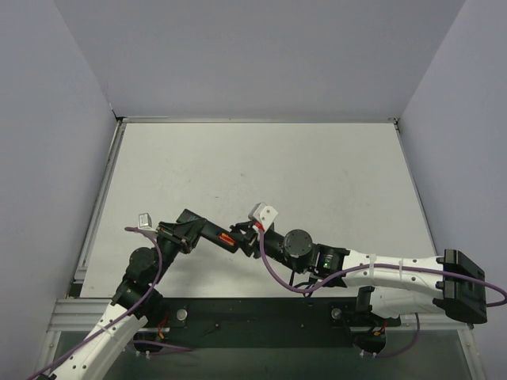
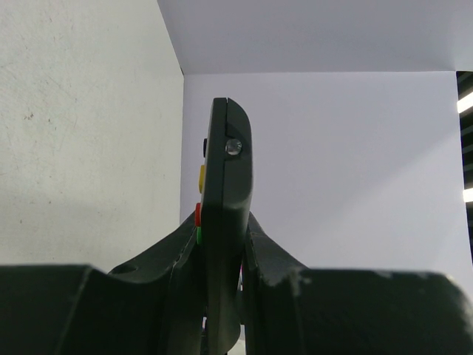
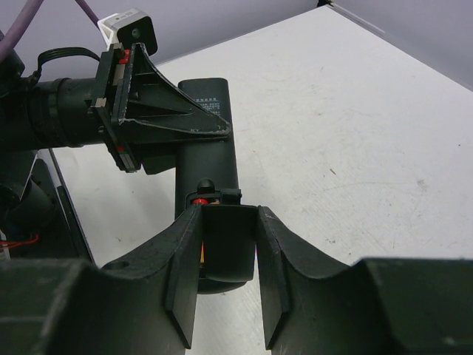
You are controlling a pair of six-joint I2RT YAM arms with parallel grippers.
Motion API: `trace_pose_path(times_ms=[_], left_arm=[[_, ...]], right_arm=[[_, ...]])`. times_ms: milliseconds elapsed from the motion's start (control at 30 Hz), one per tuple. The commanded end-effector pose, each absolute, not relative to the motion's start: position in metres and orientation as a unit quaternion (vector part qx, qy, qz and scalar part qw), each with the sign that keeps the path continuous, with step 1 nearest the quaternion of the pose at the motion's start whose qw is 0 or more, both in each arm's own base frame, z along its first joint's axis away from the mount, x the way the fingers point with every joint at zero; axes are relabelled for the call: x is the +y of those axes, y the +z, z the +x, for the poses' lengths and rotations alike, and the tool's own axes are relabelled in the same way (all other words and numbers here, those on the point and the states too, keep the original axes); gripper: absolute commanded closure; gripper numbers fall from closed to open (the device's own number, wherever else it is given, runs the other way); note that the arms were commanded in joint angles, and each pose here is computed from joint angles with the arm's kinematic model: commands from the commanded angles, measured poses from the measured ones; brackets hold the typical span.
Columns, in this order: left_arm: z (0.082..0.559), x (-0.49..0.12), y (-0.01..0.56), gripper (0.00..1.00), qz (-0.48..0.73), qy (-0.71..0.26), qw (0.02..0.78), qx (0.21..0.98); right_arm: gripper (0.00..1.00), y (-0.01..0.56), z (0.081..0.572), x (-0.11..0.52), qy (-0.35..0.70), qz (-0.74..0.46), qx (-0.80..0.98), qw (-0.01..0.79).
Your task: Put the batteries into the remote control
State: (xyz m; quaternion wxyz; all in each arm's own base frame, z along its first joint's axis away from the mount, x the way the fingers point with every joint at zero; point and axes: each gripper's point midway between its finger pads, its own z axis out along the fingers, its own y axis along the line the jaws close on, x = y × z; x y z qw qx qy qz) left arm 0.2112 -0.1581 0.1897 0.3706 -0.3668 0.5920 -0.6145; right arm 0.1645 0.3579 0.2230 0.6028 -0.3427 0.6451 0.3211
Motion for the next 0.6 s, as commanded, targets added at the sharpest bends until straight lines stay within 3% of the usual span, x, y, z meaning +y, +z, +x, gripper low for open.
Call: trace_pose_path(times_ms=[0,567], left_arm=[[0.206,-0.159,0.208,1.00,-0.358,-0.666,0.361,0.546],[0.207,-0.159,0.210,1.00,-0.358,-0.667,0.362,0.544]], right_arm=[[1.00,0.225,0.159,0.367,0.338,-0.354,0.640,0.592],[1.00,0.227,0.150,0.378,0.358,-0.364,0.634,0.581]])
